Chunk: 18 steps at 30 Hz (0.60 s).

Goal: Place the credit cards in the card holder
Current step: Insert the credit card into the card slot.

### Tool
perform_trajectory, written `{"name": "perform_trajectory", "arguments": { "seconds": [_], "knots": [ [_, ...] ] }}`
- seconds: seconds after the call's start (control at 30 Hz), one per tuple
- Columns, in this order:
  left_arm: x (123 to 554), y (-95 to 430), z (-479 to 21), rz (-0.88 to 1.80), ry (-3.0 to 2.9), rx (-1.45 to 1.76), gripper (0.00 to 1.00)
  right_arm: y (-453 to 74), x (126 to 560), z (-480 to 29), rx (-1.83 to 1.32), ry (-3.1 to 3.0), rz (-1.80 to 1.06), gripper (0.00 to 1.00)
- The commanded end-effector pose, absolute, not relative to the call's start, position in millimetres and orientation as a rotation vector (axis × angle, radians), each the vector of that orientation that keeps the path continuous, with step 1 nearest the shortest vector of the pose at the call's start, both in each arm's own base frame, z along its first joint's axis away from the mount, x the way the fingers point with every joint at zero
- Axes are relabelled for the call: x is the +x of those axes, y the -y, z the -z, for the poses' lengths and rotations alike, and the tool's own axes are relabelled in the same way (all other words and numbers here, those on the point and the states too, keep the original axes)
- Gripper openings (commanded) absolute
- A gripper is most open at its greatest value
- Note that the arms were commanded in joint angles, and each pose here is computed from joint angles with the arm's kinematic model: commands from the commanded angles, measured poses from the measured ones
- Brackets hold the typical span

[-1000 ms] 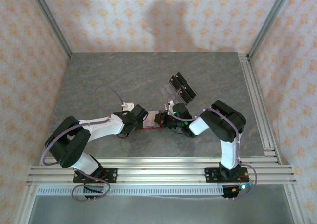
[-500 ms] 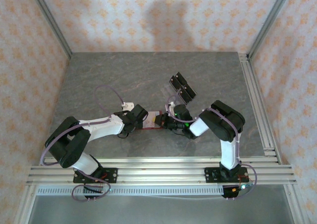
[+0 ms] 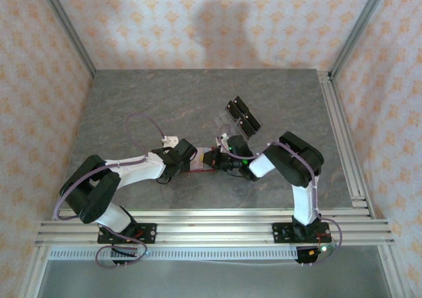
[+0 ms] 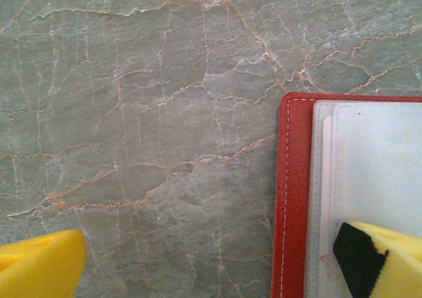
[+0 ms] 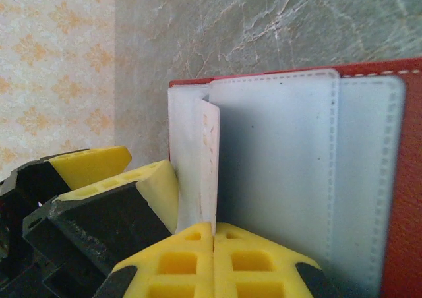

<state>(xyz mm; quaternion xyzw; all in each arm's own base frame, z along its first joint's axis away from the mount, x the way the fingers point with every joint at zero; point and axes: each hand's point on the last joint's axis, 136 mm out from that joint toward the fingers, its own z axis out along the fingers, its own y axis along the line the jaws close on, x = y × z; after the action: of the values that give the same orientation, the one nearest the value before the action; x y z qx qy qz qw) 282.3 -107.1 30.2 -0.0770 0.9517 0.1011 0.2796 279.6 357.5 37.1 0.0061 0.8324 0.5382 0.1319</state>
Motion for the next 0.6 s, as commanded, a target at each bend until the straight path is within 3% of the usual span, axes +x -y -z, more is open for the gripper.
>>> {"name": "perform_trajectory", "arguments": {
  "seconds": [0.0, 0.2, 0.4, 0.57],
  "knots": [
    [261.6, 86.6, -10.1, -0.401, -2.628, -0.184, 1.00, -359.4, 271.5, -21.3, -0.014, -2.483, -1.534, 0.00],
    [264.0, 88.2, -20.1, -0.380, -2.614, -0.209, 1.00, -359.0, 272.1, -19.9, -0.008, -2.500, -1.523, 0.03],
    [270.6, 82.7, -49.8, -0.377, -2.565, -0.305, 1.00, -353.8, 271.7, -27.3, -0.006, -2.534, -1.458, 0.30],
    [273.7, 74.1, -60.9, -0.387, -2.566, -0.358, 1.00, -343.7, 271.2, -35.1, -0.023, -2.591, -1.334, 0.42]
  ]
}}
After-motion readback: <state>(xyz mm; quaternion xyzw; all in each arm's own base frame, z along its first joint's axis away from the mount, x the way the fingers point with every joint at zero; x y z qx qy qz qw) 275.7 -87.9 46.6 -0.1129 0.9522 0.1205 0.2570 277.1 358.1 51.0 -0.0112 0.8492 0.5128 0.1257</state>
